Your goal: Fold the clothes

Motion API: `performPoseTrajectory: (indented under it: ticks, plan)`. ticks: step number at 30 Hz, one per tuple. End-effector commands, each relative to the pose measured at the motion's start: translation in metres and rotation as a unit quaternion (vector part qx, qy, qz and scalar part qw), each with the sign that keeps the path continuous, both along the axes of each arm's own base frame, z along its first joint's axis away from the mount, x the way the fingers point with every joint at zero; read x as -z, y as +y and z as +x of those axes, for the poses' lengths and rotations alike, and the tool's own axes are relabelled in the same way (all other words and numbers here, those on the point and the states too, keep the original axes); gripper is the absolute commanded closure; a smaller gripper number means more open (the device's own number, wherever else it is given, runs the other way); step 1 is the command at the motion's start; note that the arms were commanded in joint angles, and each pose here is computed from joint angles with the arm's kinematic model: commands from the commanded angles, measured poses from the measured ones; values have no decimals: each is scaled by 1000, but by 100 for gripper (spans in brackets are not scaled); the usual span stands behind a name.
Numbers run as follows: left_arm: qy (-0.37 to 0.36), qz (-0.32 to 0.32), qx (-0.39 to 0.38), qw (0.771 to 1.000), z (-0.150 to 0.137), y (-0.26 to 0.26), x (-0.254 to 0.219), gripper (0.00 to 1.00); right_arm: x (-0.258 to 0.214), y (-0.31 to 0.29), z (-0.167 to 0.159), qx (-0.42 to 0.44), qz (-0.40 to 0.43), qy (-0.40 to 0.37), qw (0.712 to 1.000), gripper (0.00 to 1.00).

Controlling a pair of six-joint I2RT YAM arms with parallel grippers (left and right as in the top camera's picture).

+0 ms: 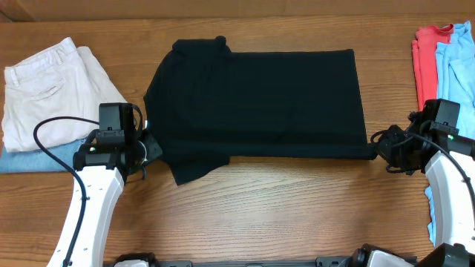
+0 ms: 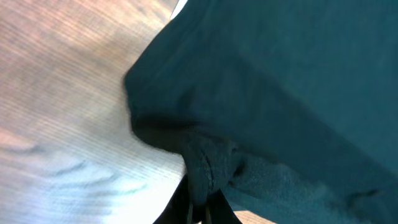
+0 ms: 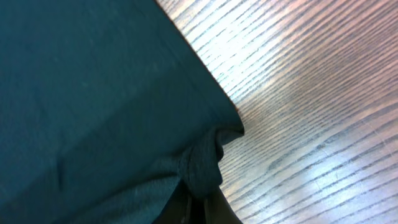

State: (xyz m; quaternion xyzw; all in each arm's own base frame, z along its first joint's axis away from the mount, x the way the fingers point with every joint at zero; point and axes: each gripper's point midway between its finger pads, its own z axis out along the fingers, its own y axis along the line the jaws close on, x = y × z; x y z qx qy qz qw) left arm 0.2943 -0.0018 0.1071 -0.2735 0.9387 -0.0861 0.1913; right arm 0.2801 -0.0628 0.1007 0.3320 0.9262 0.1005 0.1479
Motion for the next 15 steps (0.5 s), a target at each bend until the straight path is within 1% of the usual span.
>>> performPoseTrajectory:
  ticks: [1, 5, 10, 15]
  plan:
    - [-5, -7, -12, 1000, 11, 2, 6, 96, 2, -5, 4, 2, -8, -1, 1000, 95]
    - [-6, -7, -12, 1000, 21, 3, 15, 96, 12, 5, 12, -26, 14, -1, 1000, 95]
    - [-14, -5, -12, 1000, 34, 4, 24, 96, 23, 10, 24, -41, 13, -1, 999, 95]
    - [-29, -1, -14, 999, 49, 6, 29, 96, 31, 14, 45, -58, 3, -23, 998, 95]
